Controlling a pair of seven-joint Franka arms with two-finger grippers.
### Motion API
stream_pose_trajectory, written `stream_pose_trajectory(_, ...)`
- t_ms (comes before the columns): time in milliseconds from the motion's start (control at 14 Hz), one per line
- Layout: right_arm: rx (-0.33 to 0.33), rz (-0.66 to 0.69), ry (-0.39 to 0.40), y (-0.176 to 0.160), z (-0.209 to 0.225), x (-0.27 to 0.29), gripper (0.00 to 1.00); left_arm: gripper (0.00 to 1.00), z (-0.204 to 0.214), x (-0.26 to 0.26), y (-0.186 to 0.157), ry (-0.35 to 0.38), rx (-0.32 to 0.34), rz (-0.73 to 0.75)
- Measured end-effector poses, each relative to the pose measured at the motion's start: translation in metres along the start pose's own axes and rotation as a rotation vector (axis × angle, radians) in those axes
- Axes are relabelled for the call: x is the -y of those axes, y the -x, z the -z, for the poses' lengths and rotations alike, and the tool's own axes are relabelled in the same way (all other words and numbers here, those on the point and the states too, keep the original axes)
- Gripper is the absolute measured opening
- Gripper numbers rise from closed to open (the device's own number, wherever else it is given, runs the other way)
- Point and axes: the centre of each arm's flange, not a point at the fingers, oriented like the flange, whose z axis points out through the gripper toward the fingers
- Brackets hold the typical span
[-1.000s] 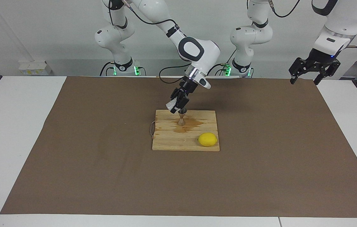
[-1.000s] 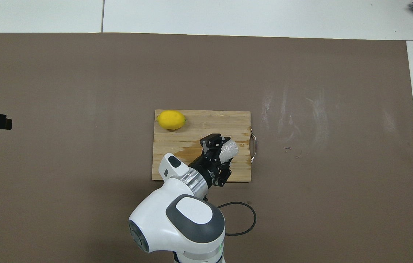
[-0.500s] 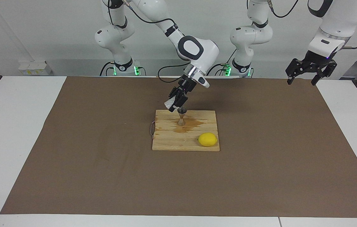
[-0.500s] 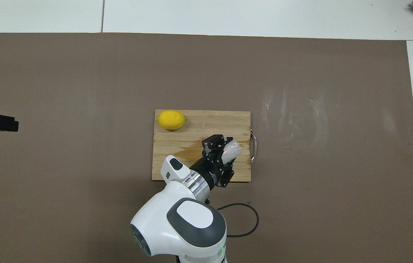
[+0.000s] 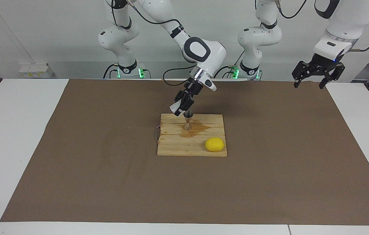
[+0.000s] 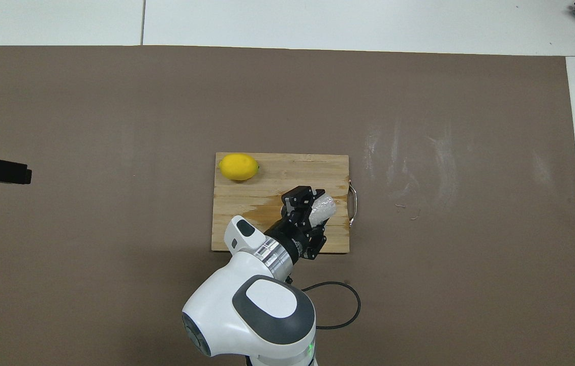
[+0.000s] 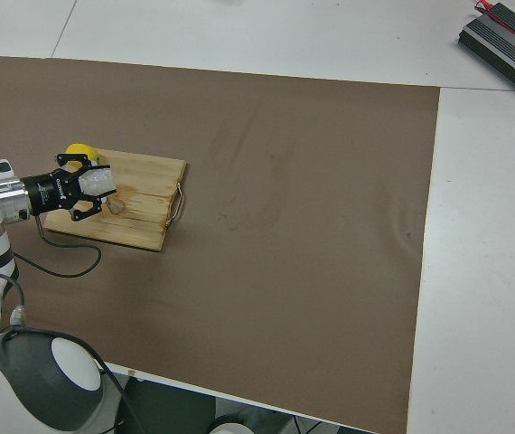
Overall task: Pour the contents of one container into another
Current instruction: 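Tilt the white cup with the right gripper to pour into the metal cup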
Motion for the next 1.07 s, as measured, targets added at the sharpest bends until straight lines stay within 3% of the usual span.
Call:
stream_pose_trajectory(357, 0.002, -0.037, -0.016, 0.008, -0.006, -0.006, 0.54, 1.00, 0.004, 0.000, 0.001, -0.001, -0.008, 0.000)
stream_pose_trajectory(1071, -0.075, -0.148, -0.147, 0.024, -0.020, -0.022, 0.54, 1.00, 0.005, 0.001, 0.002, -0.002, -0.010, 0.003)
